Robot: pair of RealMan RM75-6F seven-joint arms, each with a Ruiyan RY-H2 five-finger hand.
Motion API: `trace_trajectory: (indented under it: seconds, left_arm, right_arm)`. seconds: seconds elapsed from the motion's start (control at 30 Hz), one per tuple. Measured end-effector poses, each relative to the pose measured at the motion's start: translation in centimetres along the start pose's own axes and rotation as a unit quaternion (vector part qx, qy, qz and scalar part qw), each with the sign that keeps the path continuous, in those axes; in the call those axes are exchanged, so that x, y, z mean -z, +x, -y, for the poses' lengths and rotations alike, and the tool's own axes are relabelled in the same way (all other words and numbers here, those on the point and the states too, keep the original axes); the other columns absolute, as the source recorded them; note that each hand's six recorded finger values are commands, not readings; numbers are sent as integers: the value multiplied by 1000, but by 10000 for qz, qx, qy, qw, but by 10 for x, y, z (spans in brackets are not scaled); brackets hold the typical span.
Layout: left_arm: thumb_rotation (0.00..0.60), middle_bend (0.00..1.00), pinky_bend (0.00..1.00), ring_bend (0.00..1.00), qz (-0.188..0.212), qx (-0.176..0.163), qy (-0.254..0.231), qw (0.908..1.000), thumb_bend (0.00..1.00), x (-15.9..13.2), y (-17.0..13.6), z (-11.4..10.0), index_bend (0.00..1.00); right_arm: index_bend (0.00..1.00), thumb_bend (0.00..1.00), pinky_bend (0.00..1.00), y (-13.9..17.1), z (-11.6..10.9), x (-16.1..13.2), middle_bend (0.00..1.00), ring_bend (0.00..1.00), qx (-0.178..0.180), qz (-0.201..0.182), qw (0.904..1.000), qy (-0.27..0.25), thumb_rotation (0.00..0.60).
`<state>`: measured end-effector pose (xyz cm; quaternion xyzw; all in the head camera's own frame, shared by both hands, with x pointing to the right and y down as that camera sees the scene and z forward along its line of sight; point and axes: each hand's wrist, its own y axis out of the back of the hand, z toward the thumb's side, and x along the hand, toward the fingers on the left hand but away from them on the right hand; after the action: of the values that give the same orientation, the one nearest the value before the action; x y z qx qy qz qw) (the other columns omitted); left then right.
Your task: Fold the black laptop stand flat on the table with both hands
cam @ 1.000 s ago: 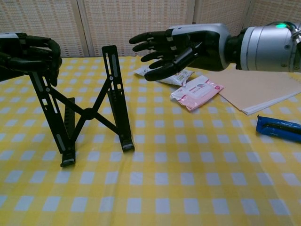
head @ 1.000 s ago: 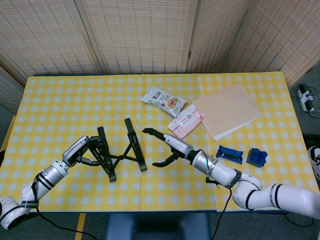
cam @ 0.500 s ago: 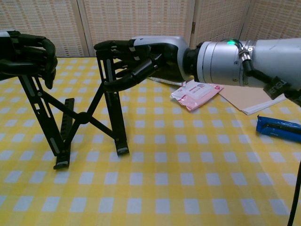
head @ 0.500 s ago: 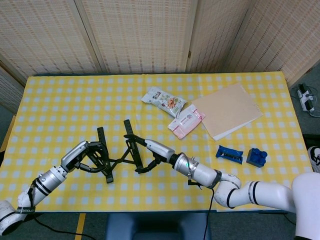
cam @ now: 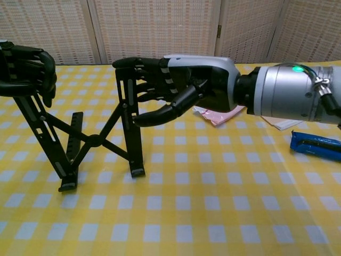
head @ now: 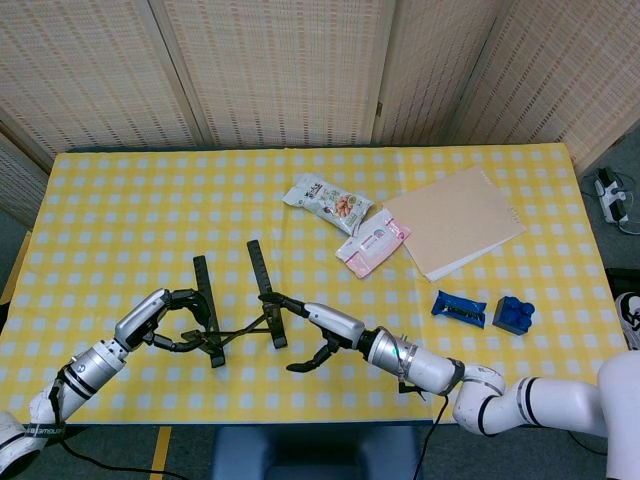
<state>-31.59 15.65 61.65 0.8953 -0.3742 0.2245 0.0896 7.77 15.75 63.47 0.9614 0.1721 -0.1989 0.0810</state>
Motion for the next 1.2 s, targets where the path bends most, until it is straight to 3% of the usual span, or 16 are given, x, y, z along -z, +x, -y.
trace_trajectory:
  seconds: [0.27,0.53,0.7,0.83,0.93,1.1,1.2]
  left_arm:
    - [600,581,477,472,-19,-39,-44,10000,252,3,-1,-3,491]
    - [600,558,434,429,-34,-96,126,9999,252,4,-2,-8,457]
    - [600,445,396,331,-16,-251,402,9989,251,5,-7,-16,382]
    - [600,308,324,223,-20,-402,741,9964,250,7,-15,-23,258]
    - [600,263,286,187,-76,-545,1054,9929,250,11,-22,-29,201]
    - [600,261,274,191,-316,-733,1341,9878,250,26,-39,-37,200]
    - [600,287,285,241,-337,-699,1239,9893,250,30,-46,-34,268]
  right_arm:
    - [0,262,0,17,-5,0,17,74,67,9,10000,-31,600]
    - [0,262,0,14,-19,3,18,80,386,70,9970,664,600]
    - [0,263,0,11,-29,2,24,89,619,191,9939,887,600]
    - [0,263,0,11,-29,-3,24,89,615,176,9938,911,600]
    - [0,263,0,14,-30,-9,24,88,626,86,9940,896,600]
    - [0,262,0,22,-37,-19,27,87,692,-16,9936,889,600]
    - [0,262,0,25,-41,-22,28,92,739,-54,9933,883,600]
